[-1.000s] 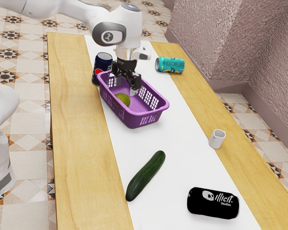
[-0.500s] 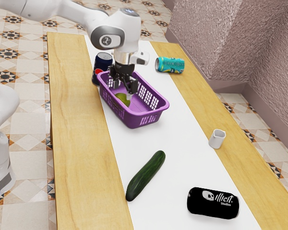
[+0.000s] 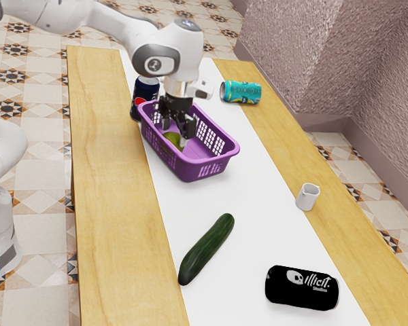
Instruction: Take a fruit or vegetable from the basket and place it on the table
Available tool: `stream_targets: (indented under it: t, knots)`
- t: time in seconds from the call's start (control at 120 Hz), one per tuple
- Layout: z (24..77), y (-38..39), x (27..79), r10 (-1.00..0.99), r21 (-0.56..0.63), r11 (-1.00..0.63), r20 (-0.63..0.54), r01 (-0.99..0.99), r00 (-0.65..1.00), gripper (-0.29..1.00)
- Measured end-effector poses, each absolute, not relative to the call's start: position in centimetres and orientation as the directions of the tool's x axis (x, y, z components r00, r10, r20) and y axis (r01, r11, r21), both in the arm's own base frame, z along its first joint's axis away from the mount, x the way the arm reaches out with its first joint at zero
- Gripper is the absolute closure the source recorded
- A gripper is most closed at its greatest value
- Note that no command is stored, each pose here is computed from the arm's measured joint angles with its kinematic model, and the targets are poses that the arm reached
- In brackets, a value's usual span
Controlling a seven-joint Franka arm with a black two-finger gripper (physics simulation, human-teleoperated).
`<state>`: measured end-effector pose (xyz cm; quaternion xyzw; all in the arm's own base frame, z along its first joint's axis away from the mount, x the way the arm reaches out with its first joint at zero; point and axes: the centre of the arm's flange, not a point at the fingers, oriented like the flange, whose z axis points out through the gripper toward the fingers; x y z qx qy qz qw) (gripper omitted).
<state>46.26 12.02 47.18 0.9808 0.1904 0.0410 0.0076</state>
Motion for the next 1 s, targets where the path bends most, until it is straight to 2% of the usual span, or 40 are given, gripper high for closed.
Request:
stream_targets:
  t: [1.0]
  knots:
    - [44.7, 12.3, 47.1, 0.377, -0.003, -0.926, 0.048, 0.378, 0.925, 0.03]
